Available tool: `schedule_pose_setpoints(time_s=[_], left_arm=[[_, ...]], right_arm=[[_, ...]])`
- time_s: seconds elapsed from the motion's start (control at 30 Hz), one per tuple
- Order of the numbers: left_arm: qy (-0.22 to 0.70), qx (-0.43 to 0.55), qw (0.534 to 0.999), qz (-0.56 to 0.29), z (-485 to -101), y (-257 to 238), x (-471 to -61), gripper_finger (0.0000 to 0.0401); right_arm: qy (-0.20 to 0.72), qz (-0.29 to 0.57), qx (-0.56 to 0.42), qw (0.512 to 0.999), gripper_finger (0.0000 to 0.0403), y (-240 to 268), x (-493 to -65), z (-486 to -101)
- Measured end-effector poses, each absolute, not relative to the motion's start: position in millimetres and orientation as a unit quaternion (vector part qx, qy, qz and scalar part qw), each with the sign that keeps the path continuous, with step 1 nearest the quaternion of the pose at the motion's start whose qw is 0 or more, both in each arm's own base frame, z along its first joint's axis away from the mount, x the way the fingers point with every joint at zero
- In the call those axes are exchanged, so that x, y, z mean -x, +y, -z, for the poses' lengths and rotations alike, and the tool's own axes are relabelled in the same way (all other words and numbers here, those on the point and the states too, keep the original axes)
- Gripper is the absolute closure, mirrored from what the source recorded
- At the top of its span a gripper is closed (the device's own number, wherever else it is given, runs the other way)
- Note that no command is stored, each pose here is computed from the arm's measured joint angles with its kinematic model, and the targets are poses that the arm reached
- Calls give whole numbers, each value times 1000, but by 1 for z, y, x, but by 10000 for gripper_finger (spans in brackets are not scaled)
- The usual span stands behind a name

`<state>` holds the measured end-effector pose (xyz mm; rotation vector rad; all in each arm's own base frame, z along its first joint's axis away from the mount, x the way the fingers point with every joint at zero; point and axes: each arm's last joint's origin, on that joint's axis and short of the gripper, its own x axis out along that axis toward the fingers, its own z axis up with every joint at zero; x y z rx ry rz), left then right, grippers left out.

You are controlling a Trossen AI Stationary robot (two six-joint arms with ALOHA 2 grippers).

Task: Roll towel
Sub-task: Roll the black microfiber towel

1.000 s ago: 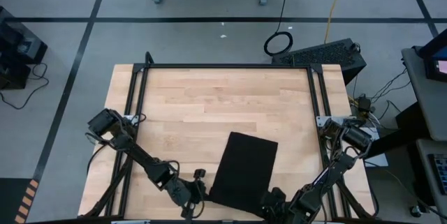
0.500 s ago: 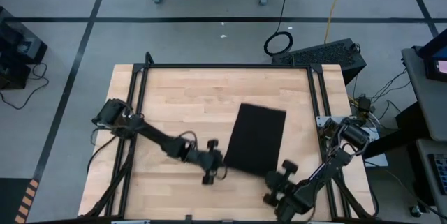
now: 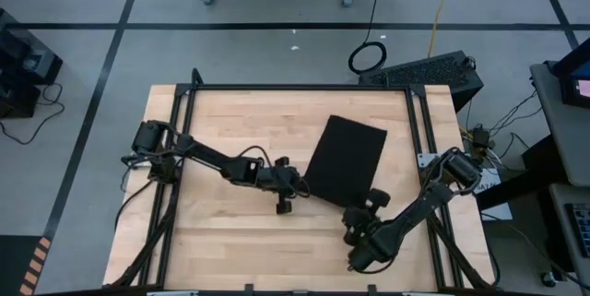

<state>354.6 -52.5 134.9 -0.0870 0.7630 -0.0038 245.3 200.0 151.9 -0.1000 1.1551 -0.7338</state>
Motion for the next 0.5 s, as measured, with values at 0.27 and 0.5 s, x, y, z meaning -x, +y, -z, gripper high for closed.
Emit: schedule_pose_setpoints(time_s=[0.27, 0.5], left_arm=[[415, 163, 890, 93, -160, -67, -337, 394], [445, 200, 861, 144, -168, -79, -327, 394]], right_arm=[[530, 210, -177, 802, 403, 219, -255, -190], [506, 155, -297, 795, 403, 228, -265, -205]])
